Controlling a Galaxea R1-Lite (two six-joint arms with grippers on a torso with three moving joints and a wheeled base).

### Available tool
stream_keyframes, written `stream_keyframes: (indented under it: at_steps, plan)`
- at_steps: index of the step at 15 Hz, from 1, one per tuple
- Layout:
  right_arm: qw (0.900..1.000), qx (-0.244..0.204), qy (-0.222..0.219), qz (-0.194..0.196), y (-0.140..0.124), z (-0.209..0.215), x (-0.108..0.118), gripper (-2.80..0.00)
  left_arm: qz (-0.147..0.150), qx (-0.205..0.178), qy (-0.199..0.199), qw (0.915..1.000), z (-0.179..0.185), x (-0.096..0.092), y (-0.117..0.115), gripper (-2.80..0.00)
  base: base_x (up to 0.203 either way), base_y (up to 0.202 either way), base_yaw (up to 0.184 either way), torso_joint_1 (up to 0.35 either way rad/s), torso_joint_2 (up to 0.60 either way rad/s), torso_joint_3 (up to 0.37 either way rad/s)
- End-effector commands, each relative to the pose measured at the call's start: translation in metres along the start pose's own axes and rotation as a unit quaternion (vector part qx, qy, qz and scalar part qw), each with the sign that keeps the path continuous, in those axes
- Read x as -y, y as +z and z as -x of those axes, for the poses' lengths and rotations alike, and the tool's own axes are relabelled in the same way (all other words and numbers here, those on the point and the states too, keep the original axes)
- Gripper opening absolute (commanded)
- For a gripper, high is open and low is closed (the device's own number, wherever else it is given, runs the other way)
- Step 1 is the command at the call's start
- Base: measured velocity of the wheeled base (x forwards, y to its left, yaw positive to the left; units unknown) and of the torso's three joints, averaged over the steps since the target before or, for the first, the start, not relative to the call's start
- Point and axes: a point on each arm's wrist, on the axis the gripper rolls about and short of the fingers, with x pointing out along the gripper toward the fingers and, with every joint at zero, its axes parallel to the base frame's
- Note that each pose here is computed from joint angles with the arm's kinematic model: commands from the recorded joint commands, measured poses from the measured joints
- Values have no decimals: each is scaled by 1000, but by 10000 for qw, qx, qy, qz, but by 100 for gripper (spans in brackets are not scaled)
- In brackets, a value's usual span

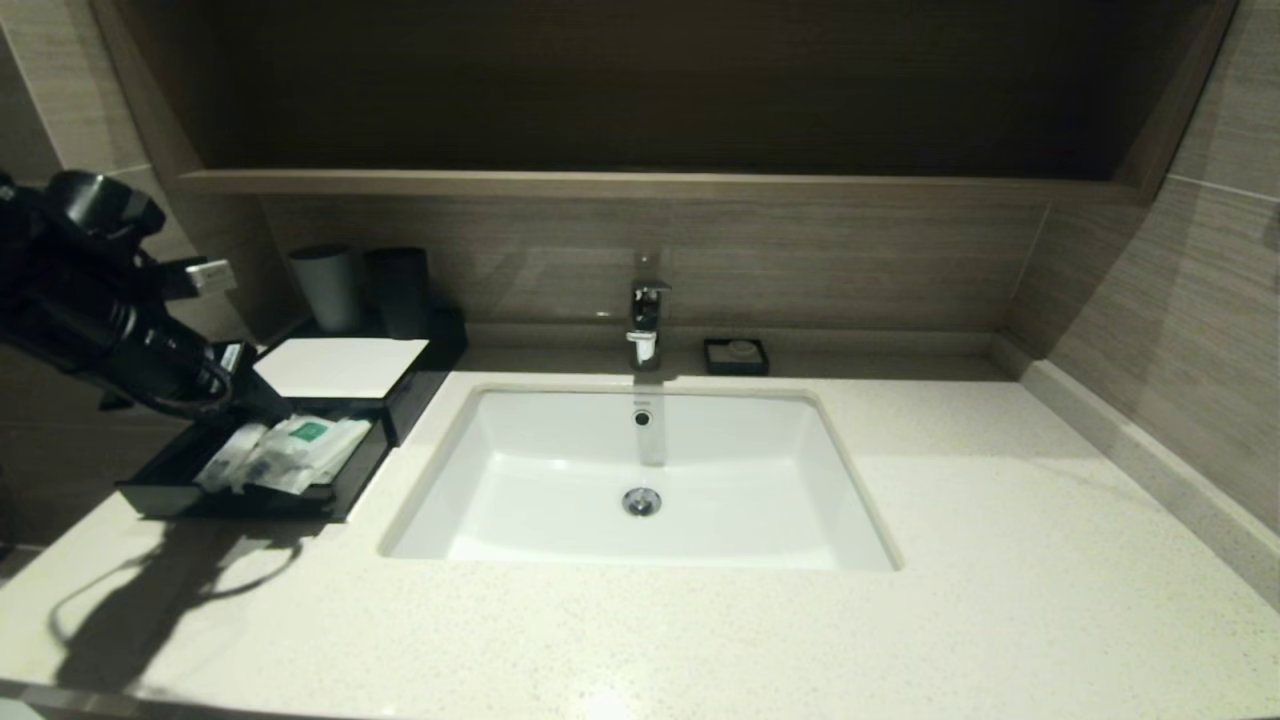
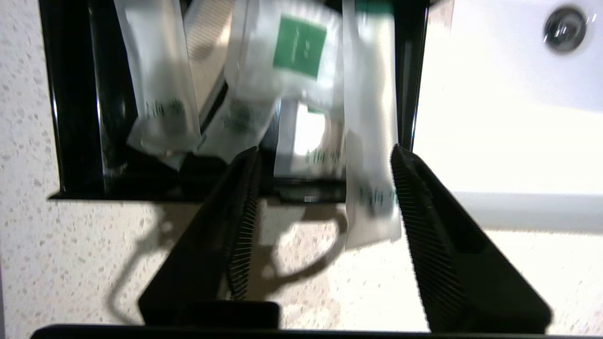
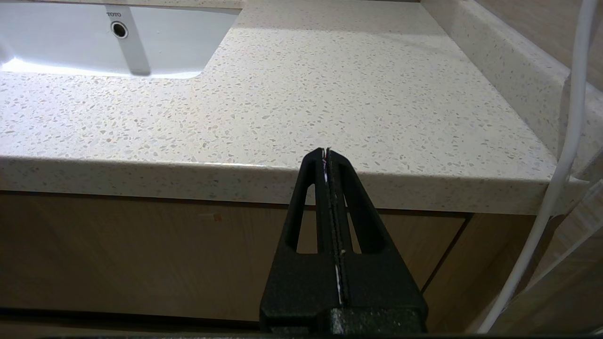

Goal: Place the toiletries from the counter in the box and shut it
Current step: Place the bathroom toiletry into the drawer

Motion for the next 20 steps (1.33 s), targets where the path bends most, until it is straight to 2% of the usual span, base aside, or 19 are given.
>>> stream_keyframes:
  at_steps: [1,3,6,9,13,20]
  plan:
    - [10000,-13,3,2,0,0,0,-280,-261,-22,-13,9997,20,8,-22,-280,0,0,0,0,0,0]
    - [10000,-12,3,2,0,0,0,-280,-422,-114,-43,9990,23,10,-32,-280,0,0,0,0,0,0]
    - [10000,-14,3,2,0,0,0,-280,-476,-220,-97,9986,24,14,-42,-280,0,0,0,0,0,0]
    - [10000,-13,3,2,0,0,0,-280,-506,-156,-232,9983,32,18,-46,-280,0,0,0,0,0,0]
    - [10000,-13,3,2,0,0,0,-280,-728,-100,-368,9966,40,34,-52,-280,0,0,0,0,0,0]
    - [10000,-7,3,2,0,0,0,-280,-734,-305,-413,9960,29,34,-55,-280,0,0,0,0,0,0]
